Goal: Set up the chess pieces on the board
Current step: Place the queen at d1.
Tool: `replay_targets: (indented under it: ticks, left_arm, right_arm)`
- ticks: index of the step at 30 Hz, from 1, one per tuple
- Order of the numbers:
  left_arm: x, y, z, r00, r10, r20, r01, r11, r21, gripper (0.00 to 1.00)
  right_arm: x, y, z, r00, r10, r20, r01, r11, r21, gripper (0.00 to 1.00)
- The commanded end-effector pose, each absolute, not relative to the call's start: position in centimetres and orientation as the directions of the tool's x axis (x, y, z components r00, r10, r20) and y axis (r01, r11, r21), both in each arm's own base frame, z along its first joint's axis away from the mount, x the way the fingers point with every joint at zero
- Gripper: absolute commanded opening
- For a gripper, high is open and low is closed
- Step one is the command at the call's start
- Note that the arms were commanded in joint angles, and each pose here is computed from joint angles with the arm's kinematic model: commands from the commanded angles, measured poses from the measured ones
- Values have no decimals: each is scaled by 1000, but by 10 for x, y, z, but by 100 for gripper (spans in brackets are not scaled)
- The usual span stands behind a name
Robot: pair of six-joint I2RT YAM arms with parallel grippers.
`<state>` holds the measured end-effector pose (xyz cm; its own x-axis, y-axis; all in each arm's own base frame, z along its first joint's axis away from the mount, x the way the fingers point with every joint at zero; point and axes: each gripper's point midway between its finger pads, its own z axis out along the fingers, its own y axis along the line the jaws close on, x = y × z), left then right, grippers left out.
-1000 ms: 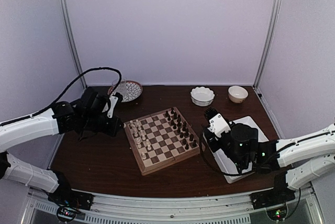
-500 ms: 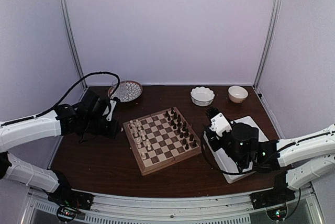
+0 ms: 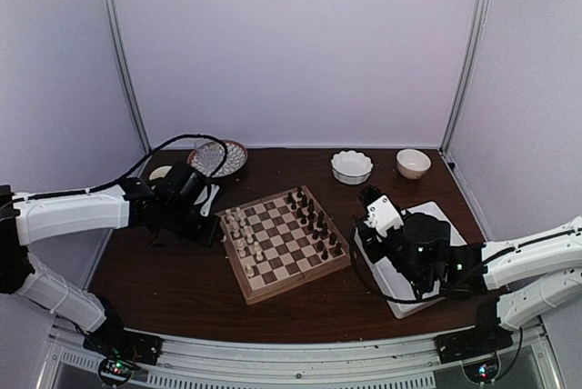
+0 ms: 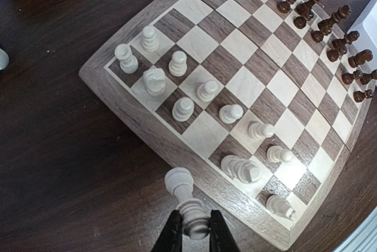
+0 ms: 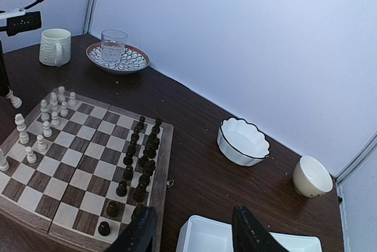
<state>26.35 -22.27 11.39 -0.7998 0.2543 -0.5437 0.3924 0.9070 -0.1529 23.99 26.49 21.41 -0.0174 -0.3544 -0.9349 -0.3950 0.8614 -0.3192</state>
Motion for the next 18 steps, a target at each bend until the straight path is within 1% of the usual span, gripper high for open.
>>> replay_targets:
  ticks: [1,18]
  left_arm:
    - [275,-236,123,-792,240,-562,403,896,-185,7]
    - [290,-251,106,-824,292,-486,410,899,-155,7]
  right_arm:
    - [240,261,215,-22,-331,-943,-394,870,-296,46]
    - [237,256,218,-13,-312,-950,-396,874,-282,46]
